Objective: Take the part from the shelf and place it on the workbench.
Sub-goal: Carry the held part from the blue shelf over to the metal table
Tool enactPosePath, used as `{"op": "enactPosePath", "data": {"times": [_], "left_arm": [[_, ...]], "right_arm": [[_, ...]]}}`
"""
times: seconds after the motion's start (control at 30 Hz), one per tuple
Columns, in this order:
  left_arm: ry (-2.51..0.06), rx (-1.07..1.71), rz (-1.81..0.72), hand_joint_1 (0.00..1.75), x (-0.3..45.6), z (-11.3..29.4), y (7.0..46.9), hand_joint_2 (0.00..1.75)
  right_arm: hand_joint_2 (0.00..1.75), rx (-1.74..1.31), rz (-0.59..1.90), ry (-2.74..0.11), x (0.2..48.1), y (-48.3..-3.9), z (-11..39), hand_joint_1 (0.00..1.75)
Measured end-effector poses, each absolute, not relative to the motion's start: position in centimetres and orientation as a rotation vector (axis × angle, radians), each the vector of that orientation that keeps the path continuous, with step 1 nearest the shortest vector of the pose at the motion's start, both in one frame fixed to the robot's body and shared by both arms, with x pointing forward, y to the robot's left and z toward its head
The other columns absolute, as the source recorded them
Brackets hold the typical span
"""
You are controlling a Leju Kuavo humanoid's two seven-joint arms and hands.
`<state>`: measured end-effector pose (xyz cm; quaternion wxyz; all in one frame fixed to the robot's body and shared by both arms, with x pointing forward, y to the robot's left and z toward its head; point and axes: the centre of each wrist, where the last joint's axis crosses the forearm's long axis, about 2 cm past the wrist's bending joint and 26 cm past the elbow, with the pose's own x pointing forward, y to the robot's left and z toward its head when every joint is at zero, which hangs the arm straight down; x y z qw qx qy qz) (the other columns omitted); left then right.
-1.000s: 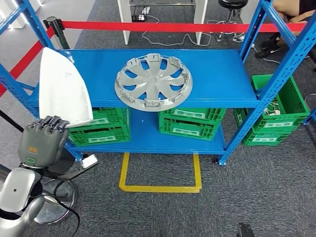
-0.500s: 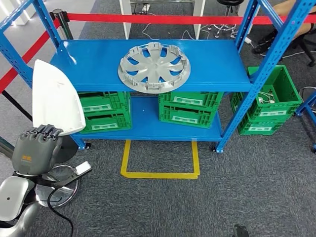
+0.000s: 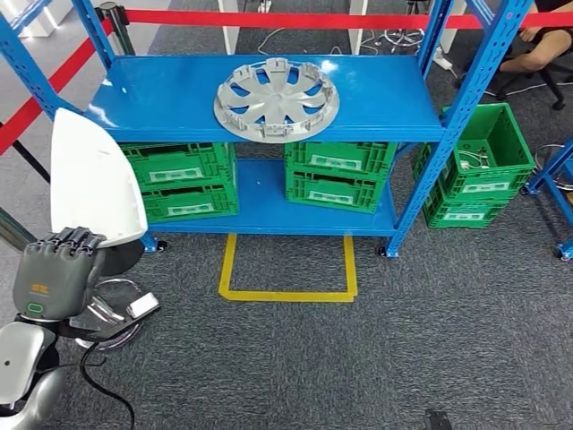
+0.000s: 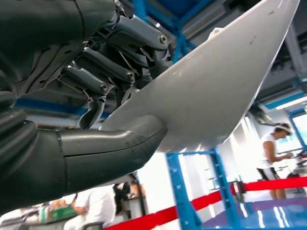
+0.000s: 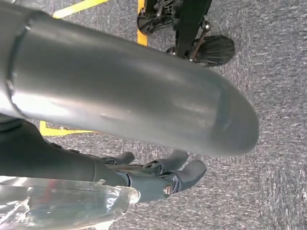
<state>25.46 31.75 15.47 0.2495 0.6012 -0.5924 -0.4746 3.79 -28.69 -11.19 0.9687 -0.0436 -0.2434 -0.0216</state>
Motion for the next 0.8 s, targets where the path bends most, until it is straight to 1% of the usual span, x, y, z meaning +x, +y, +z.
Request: {"op": "enactPosePath", "data": {"times": [0.2, 0.8], "left_arm": [[-1.612, 1.629, -1.286, 1.45, 25.36, 15.35, 31.69, 1.75], [-1.594, 1.615, -1.260, 1.45, 25.20, 15.10, 32.27, 1.75]], "right_arm": [[0.00, -0.082, -0.044, -0.480, 3.15, -28.51, -11.26, 0.00], [0.00, -0.076, -0.044, -0.486, 3.59, -28.16, -11.21, 0.00]]}}
